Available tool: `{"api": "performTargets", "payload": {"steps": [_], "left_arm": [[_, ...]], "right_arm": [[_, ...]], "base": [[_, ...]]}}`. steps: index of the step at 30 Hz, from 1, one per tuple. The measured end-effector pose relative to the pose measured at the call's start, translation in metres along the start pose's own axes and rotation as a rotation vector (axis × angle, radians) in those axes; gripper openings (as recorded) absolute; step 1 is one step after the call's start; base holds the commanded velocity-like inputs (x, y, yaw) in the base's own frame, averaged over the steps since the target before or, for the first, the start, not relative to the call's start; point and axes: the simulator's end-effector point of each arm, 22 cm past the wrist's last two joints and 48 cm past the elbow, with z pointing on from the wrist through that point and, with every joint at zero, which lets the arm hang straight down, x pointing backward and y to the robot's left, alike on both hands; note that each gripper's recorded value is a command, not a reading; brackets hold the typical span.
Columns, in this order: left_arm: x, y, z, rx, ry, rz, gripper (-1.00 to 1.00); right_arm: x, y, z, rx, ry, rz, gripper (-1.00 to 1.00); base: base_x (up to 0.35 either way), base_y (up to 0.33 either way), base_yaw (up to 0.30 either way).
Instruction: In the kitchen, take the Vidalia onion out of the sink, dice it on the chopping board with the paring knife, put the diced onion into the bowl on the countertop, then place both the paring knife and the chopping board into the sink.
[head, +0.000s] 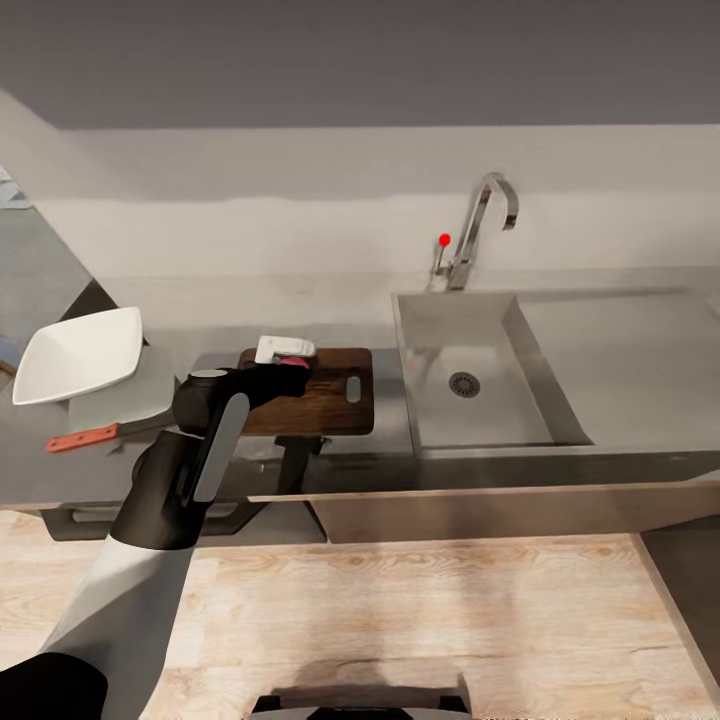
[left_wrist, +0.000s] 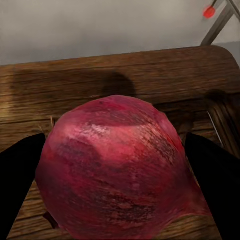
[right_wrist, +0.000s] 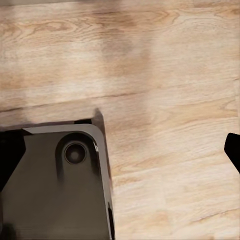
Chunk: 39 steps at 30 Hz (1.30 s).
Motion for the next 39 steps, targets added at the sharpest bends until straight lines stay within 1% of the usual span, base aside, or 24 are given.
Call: {"api": "performTargets", "payload": {"steps": [15, 30, 39], "left_arm": [[0.012, 0.002, 0.009, 0.001, 0.021, -0.005, -1.0], [0.012, 0.002, 0.01, 0.002, 0.021, -0.005, -1.0], [0.012, 0.002, 0.01, 0.002, 0.021, -0.005, -1.0]], "right_arm": [[0.007, -0.001, -0.001, 0.001, 0.021, -0.004, 1.0], [0.008, -0.001, -0.001, 0.001, 0.023, -0.005, 1.0], [0.008, -0.001, -0.002, 0.001, 0.023, -0.004, 1.0]], "base": [[0.0, 0.0, 0.0], [0.001, 0.0, 0.0], [0.148, 0.0, 0.0]]}}
